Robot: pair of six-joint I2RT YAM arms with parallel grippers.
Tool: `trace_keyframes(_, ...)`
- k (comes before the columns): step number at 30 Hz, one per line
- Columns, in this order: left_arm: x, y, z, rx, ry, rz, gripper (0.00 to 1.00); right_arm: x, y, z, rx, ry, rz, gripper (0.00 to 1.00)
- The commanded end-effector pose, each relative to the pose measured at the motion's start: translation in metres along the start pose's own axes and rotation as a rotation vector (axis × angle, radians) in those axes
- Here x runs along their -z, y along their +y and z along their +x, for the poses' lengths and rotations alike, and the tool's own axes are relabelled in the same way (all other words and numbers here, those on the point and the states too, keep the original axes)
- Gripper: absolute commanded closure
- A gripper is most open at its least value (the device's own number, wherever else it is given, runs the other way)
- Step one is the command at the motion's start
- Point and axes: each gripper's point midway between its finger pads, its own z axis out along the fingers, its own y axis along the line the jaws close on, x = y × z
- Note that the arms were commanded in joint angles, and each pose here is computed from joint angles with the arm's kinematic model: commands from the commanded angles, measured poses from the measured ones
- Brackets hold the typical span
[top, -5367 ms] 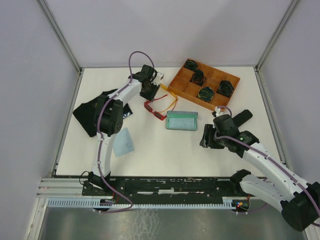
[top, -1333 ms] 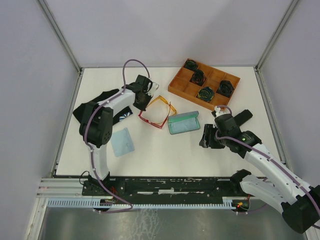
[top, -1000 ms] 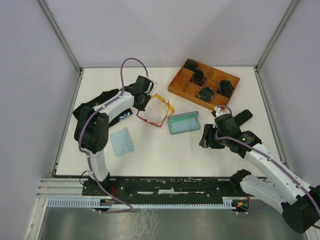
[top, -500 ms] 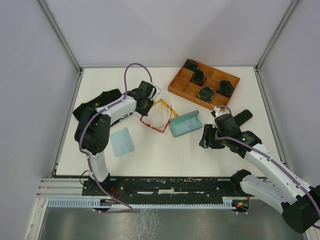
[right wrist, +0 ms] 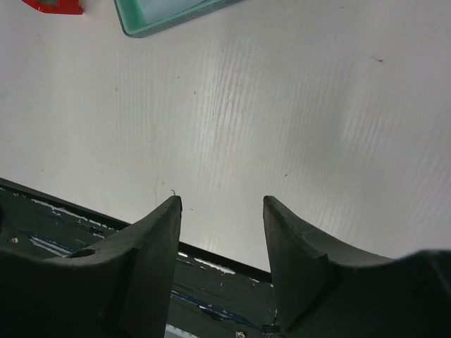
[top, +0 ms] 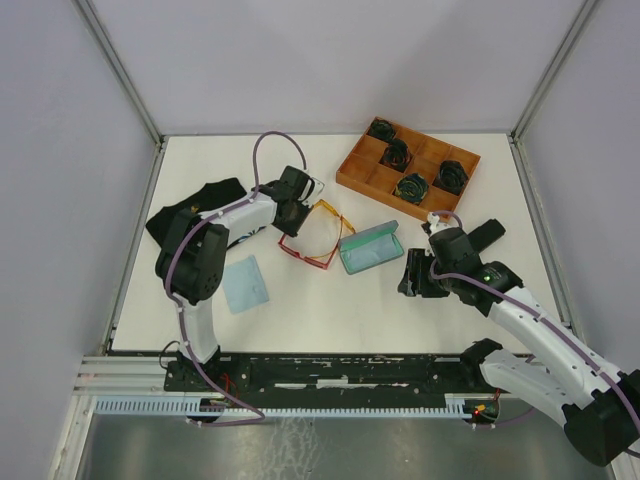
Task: Organize the sunglasses
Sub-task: Pick up the sunglasses from the center of the board.
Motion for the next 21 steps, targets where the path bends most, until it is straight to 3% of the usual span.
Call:
trace_keyframes(1,0.001,0.001,-0.022,-0.002,-0.067,0.004,0.64,0.002,0.009,-0.013,0.004,-0.041,-0.037,0.41)
trace_keyframes(10,0.0,0.004,-0.029,-0.011,-0.074,-0.009,0.61,0.001,0.009,-0.014,0.002,-0.041,-0.038,0.41)
trace_keyframes(21,-0.002,0.009,-0.04,-0.019,-0.082,-0.023,0.68,-0.001,0.01,-0.013,0.007,-0.034,-0.04,0.41)
